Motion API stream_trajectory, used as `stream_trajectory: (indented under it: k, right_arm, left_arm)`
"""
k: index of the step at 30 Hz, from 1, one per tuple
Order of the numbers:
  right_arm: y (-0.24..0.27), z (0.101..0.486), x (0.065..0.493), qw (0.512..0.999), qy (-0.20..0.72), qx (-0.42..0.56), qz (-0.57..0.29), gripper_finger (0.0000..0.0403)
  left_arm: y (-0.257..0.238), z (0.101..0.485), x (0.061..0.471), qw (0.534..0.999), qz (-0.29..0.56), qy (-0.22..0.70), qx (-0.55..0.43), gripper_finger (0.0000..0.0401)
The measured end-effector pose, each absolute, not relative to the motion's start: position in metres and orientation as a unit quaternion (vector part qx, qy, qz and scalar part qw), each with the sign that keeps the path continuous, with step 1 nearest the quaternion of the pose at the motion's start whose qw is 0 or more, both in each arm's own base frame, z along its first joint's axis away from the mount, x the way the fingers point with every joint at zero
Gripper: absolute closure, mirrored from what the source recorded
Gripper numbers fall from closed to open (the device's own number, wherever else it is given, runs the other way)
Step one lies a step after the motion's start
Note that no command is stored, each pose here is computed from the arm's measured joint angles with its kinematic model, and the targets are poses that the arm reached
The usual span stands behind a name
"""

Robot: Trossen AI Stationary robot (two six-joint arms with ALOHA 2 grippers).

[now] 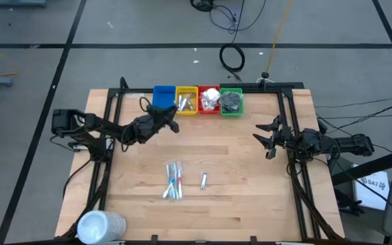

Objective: Pick & Place Travel size toiletries
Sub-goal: Put the nail cutter into the yellow bin

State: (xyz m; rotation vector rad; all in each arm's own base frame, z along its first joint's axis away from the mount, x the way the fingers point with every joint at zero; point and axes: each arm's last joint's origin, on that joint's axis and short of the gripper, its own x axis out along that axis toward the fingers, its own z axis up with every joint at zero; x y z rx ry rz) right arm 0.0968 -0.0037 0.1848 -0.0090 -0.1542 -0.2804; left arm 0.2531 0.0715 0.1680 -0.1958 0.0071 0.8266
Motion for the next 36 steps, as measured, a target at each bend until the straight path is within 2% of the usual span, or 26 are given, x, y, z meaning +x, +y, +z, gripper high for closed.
stream_trajectory:
  k: [5,8,12,15,20,28,36]
  right_arm:
    - [-0.004,0.185,0.097,0.987,-0.077,-0.005,-0.14,0.0222]
    - [-0.004,0.185,0.097,0.987,-0.077,-0.005,-0.14,0.0222]
    - [-0.004,0.185,0.097,0.987,-0.077,-0.005,-0.14,0.0222]
    - [-0.004,0.185,0.097,0.987,-0.077,-0.005,-0.14,0.0222]
    - [-0.004,0.185,0.097,0.987,-0.077,-0.005,-0.14,0.0222]
    - [-0.004,0.185,0.097,0.987,-0.076,-0.005,-0.14,0.0222]
    - [-0.004,0.185,0.097,0.987,-0.076,-0.005,-0.14,0.0222]
  left_arm:
    - [0.08,0.175,0.262,0.897,0.423,-0.001,-0.133,0.0362]
    - [0.088,0.188,0.28,0.893,0.429,0.062,-0.121,0.0367]
    - [0.108,0.201,0.298,0.864,0.461,0.157,-0.127,0.0368]
    - [0.126,0.209,0.307,0.853,0.475,0.164,-0.142,0.0361]
    - [0.156,0.198,0.313,0.843,0.477,0.172,-0.178,0.0352]
    - [0.183,0.164,0.325,0.835,0.456,0.21,-0.224,0.0367]
    - [0.185,0.154,0.328,0.833,0.455,0.224,-0.219,0.0324]
